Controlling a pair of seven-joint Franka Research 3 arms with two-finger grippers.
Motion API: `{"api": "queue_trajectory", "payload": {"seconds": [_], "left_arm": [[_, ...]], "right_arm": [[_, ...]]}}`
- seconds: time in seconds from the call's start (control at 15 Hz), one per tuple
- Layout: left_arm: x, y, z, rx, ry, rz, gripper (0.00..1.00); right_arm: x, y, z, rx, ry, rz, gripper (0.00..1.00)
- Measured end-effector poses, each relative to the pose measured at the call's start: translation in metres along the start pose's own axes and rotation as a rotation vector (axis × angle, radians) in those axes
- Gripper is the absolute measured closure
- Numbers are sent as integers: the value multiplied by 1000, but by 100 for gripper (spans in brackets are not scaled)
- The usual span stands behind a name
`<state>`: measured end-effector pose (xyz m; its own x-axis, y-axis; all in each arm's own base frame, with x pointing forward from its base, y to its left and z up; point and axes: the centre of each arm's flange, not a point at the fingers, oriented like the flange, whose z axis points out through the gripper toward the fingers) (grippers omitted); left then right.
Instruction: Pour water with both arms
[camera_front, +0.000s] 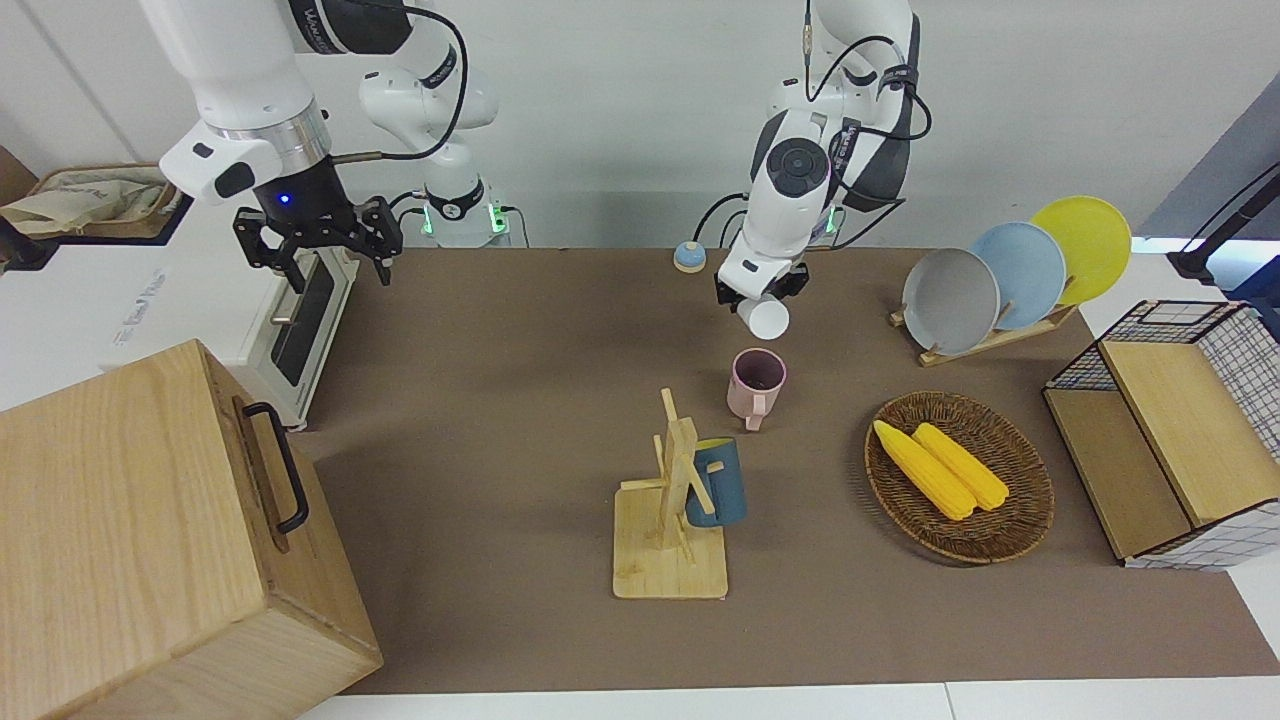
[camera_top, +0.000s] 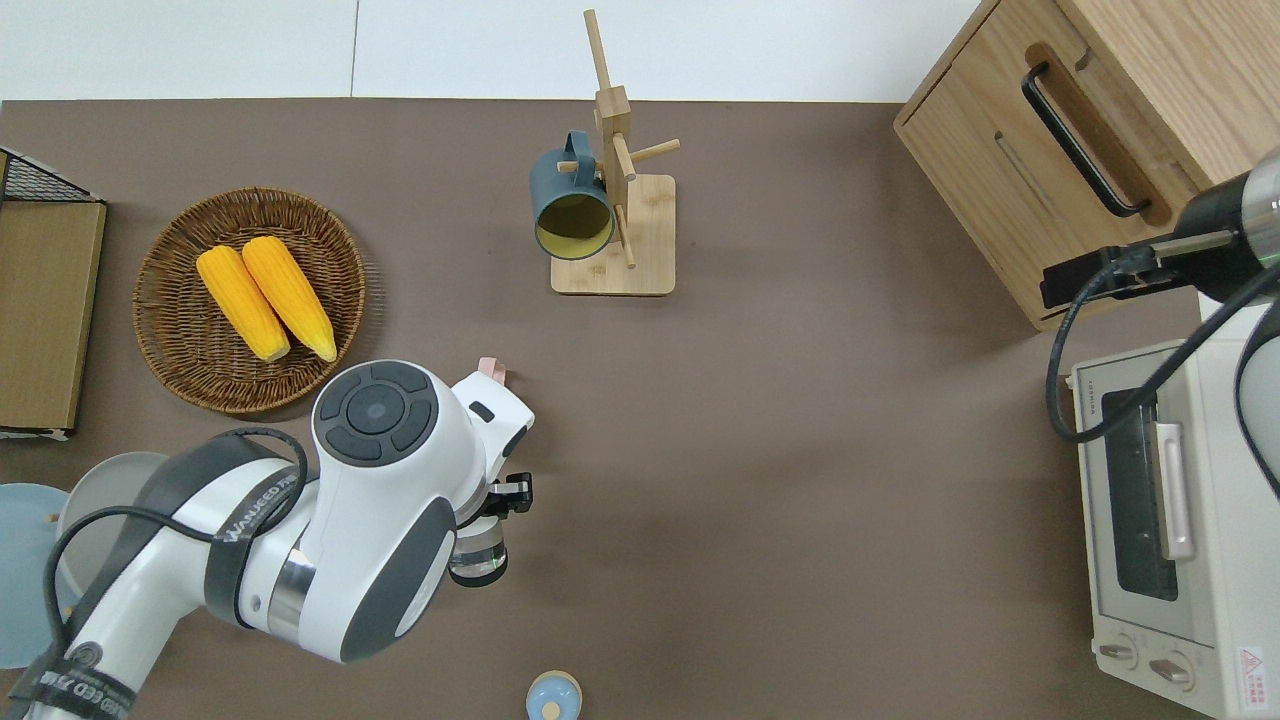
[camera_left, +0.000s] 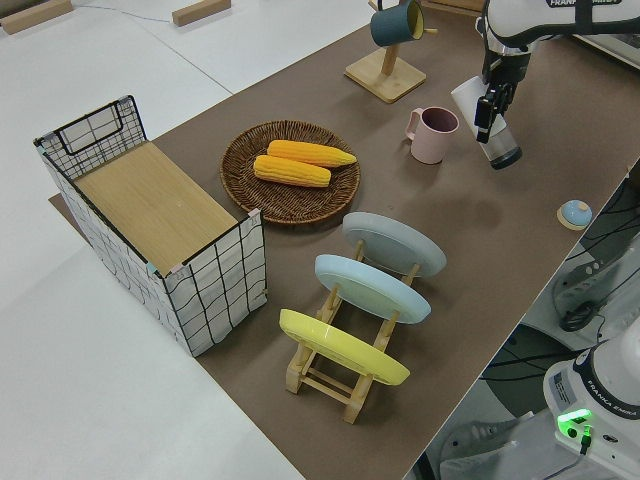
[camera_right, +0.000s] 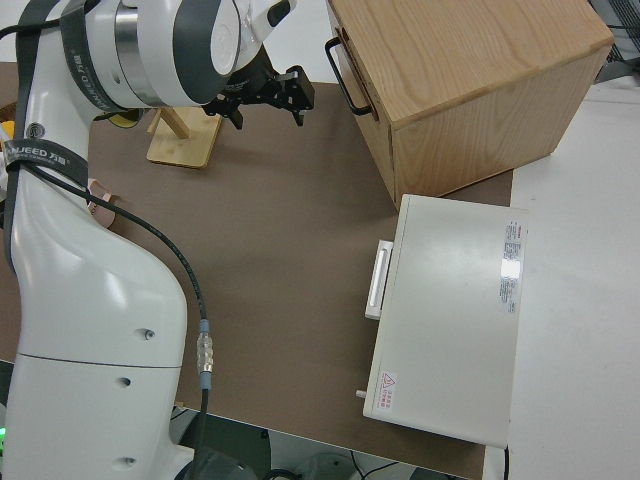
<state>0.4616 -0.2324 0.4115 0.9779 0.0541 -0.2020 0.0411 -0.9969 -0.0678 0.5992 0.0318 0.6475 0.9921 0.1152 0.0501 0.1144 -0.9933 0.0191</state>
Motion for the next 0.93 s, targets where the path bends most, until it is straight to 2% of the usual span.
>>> {"api": "queue_trajectory", "payload": {"seconds": [0.2, 0.33, 0.4, 0.53, 0.93], "left_arm": [[-17, -5, 2, 14, 44, -12, 35], [-21, -7, -1, 4, 88, -44, 35], [-21, -7, -3, -12, 128, -70, 35], [-20, -12, -5, -31, 172, -97, 35], [-1, -59, -14, 26, 234, -187, 35]], "right_arm": [[0, 0, 0, 0, 0, 0, 1], [0, 0, 0, 0, 0, 0, 1], [0, 0, 0, 0, 0, 0, 1], [0, 0, 0, 0, 0, 0, 1], [0, 0, 0, 0, 0, 0, 1]]}}
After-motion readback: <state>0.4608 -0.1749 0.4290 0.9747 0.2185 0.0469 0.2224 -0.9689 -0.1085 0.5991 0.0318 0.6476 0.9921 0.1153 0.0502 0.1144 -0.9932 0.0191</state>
